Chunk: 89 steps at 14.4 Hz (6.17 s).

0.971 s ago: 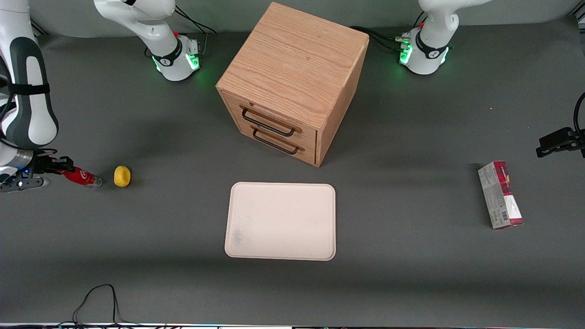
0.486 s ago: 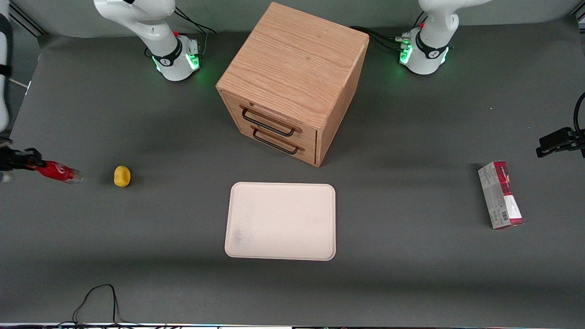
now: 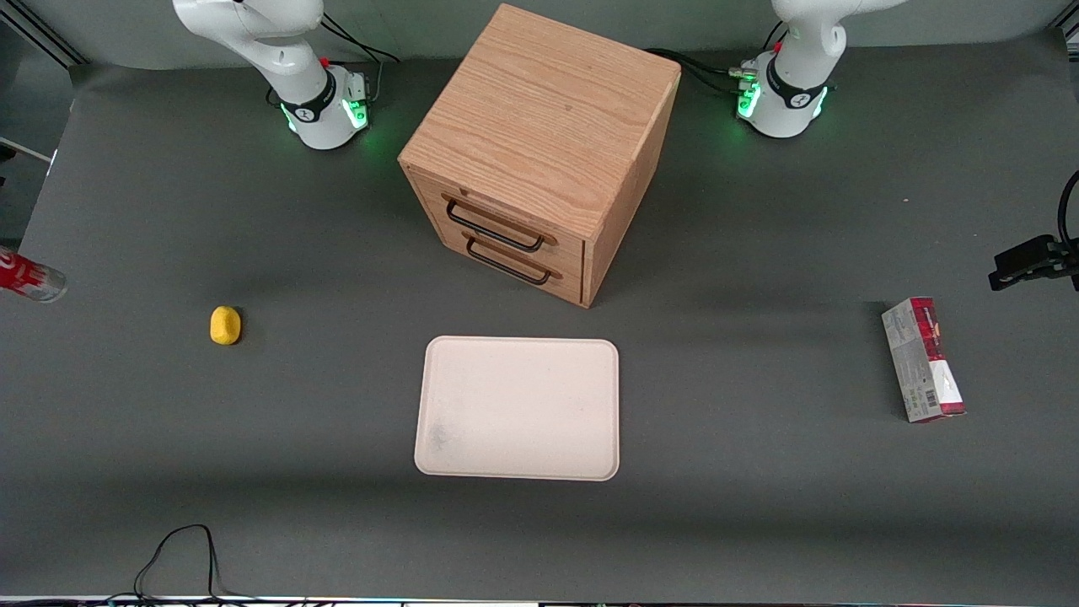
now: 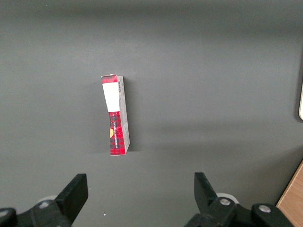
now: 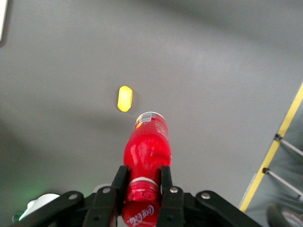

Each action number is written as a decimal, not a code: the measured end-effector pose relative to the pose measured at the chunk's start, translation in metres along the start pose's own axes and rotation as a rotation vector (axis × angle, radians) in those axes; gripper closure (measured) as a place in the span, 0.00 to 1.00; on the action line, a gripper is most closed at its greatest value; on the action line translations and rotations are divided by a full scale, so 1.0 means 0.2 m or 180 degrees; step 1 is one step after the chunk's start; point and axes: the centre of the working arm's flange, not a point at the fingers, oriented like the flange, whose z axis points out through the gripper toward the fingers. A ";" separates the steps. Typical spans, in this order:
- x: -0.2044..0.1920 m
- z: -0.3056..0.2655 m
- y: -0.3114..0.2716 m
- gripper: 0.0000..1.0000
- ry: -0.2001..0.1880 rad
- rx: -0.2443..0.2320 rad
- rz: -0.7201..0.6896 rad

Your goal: Place coke bottle on tray

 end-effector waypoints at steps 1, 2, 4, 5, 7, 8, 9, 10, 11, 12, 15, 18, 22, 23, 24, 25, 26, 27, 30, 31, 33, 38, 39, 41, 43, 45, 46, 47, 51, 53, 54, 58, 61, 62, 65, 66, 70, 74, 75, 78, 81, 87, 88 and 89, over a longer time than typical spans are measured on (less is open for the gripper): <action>-0.01 -0.07 -0.03 0.68 0.0029 -0.0022 -0.0029; 0.00 -0.12 -0.06 0.68 0.0052 -0.0037 -0.0070; 0.10 -0.18 -0.19 0.68 0.0127 -0.0071 -0.0275; 0.19 -0.20 -0.31 0.68 0.0165 -0.0090 -0.0411; 0.41 -0.25 -0.63 0.68 0.0240 -0.0121 -0.0568; 0.52 -0.26 -0.81 0.68 0.0265 -0.0123 -0.0607; 0.62 -0.25 -0.97 0.68 0.0275 -0.0110 -0.0615; 0.71 -0.22 -1.12 0.68 0.0273 -0.0082 -0.0580; 0.79 -0.18 -1.24 0.68 0.0259 -0.0042 -0.0524; 0.86 -0.14 -1.35 0.68 0.0240 0.0003 -0.0451; 1.03 -0.02 -1.64 0.68 0.0199 0.0109 -0.0232; 1.17 0.10 -2.00 0.68 0.0233 0.0024 -0.0085; 1.27 0.26 -2.47 0.68 0.0261 -0.0090 0.0005; 1.29 0.29 -2.50 0.68 0.0274 -0.0089 0.0000; 1.31 0.31 -2.51 0.68 0.0300 -0.0085 -0.0003; 1.33 0.33 -2.50 0.68 0.0330 -0.0080 0.0005; 1.36 0.36 -2.49 0.68 0.0348 -0.0077 0.0018; 1.40 0.41 -2.48 0.68 0.0354 -0.0076 0.0030; 1.56 0.75 -2.47 0.68 0.0283 -0.0088 0.0055; 1.61 0.88 -2.46 0.68 0.0248 -0.0093 0.0061; 1.70 1.12 -2.45 0.68 0.0205 -0.0098 0.0069; 1.79 1.44 -2.41 0.68 0.0150 -0.0098 0.0088; 1.80 1.48 -2.41 0.68 0.0148 -0.0097 0.0085; 1.81 1.53 -2.42 0.68 0.0151 -0.0092 0.0079; 1.81 1.53 -2.42 0.68 0.0155 -0.0090 0.0079; 1.81 1.53 -2.42 0.54 0.0155 -0.0090 0.0079; 1.81 1.54 -2.42 0.45 0.0157 -0.0090 0.0079; 1.81 1.54 -2.42 0.38 0.0162 -0.0089 0.0079; 1.82 1.50 -2.42 0.00 0.0212 -0.0083 0.0080; 1.80 1.40 -2.41 0.00 0.0197 -0.0086 0.0084; 1.77 1.31 -2.41 0.00 0.0155 -0.0093 0.0089; 1.56 0.79 -2.37 0.00 0.0013 -0.0119 0.0122; 1.33 0.41 -2.31 0.00 -0.0078 -0.0189 0.0166; 1.27 0.31 -2.29 0.00 -0.0084 -0.0262 0.0193; 1.09 0.16 -2.19 0.00 -0.0101 -0.0405 0.0267; 1.04 0.13 -2.14 0.00 -0.0108 -0.0403 0.0312; 0.80 0.03 -1.73 0.00 -0.0069 -0.0131 0.0700; 0.58 0.02 -1.39 0.00 0.0051 0.0031 0.1062; 0.54 0.03 -1.35 0.00 0.0068 0.0038 0.1117; 0.47 0.07 -1.26 0.00 0.0053 0.0044 0.1228; 0.41 0.09 -1.08 0.00 0.0052 0.0055 0.1193; 0.35 0.12 -0.91 0.00 0.0034 0.0071 0.1245; 0.35 0.12 -0.92 0.00 0.0033 0.0070 0.1232; 0.36 0.12 -0.93 0.00 0.0029 0.0070 0.1215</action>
